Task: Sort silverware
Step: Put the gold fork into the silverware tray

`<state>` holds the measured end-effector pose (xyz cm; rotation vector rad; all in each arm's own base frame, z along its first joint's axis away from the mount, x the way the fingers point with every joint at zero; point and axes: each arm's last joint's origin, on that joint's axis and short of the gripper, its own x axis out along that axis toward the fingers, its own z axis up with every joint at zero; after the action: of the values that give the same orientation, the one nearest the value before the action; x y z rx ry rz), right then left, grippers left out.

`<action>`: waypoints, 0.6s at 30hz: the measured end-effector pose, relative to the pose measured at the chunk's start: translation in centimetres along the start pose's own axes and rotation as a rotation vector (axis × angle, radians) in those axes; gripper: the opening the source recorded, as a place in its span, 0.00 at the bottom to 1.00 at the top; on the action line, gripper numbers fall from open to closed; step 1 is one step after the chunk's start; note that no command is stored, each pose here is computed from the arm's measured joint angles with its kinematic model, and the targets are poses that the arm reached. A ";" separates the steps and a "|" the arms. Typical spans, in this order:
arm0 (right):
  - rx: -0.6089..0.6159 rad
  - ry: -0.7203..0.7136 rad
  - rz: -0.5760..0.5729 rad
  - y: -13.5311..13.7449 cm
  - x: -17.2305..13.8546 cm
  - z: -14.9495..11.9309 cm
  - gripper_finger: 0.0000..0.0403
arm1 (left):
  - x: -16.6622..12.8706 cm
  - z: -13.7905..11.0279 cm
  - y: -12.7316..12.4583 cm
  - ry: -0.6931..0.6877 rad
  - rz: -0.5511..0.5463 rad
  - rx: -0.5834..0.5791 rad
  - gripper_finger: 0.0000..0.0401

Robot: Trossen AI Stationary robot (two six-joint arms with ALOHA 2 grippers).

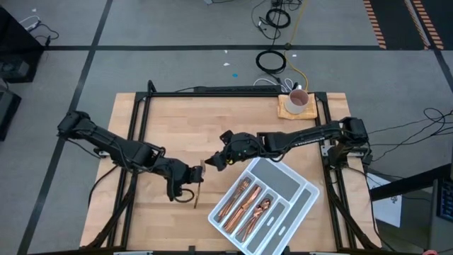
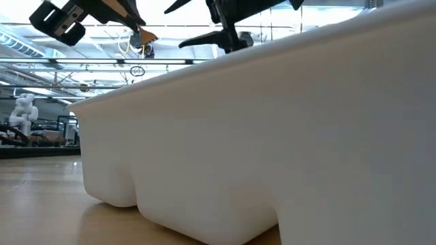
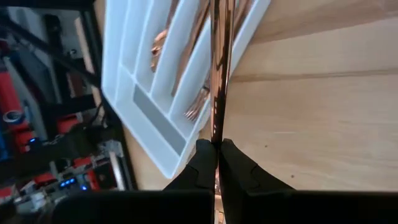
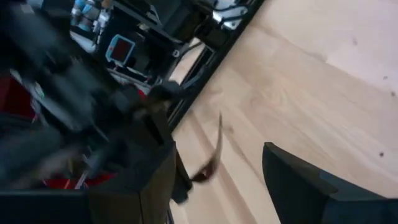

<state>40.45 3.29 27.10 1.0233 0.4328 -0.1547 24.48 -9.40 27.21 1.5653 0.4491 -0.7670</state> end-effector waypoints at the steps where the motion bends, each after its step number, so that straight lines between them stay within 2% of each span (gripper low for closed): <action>1: 0.001 -0.007 0.004 0.0 0.0 0.2 0.56 | 0.2 0.0 0.0 0.001 -0.008 0.002 0.01; 6: 0.000 -0.012 -0.004 -0.2 0.0 0.4 0.56 | 1.0 0.1 0.1 0.014 0.001 0.043 0.02; 18: -0.034 0.009 -0.039 -0.5 0.0 0.2 0.56 | 1.1 -0.1 0.2 -0.005 0.007 0.038 0.03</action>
<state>40.33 2.87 26.73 0.9830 0.4626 -0.1774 25.42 -9.54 26.60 1.5991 0.4267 -0.7779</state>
